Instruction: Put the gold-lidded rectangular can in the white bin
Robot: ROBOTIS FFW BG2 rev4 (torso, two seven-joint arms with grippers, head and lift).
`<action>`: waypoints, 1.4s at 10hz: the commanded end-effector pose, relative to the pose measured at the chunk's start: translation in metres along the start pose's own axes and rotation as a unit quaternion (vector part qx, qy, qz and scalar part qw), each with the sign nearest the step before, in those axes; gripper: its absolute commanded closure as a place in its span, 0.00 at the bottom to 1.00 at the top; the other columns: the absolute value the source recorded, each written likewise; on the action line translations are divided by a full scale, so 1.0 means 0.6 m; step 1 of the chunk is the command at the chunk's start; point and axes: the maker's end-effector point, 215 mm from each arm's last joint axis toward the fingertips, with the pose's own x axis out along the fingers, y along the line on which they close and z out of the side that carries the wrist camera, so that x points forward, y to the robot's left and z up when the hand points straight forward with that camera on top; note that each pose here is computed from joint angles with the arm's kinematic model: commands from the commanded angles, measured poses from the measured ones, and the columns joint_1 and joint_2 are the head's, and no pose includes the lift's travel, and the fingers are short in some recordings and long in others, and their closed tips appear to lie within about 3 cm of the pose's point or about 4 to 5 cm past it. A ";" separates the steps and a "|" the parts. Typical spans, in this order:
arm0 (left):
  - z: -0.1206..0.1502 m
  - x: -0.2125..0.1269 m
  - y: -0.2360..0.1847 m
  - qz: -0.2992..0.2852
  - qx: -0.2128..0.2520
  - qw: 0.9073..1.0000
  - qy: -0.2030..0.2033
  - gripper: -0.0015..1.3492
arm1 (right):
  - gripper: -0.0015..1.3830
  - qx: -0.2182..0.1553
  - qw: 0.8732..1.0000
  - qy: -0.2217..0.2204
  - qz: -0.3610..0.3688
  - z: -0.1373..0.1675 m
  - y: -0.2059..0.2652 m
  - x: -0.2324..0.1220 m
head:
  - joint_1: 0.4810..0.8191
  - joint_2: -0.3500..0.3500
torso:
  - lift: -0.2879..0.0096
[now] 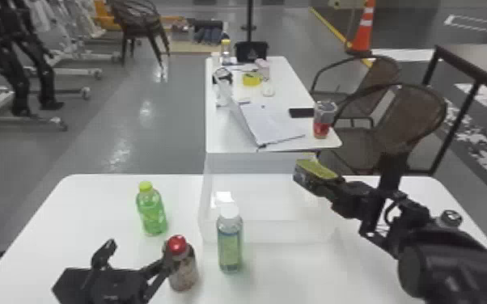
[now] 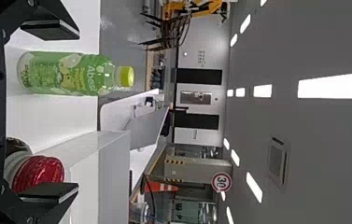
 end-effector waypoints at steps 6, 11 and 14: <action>-0.001 0.003 -0.003 -0.004 -0.002 1.000 0.000 0.12 | 0.59 0.030 0.999 0.017 0.027 -0.023 -0.009 0.042 | 0.20 0.50 | 0.63; -0.001 0.001 0.000 -0.004 -0.003 1.000 -0.002 0.12 | 0.21 0.040 0.999 0.004 0.031 -0.020 -0.005 0.040 | 0.20 0.50 | 0.63; 0.002 0.001 0.001 -0.004 -0.002 1.000 -0.004 0.12 | 0.20 0.017 0.998 -0.049 0.036 0.034 0.033 0.004 | 0.20 0.50 | 0.63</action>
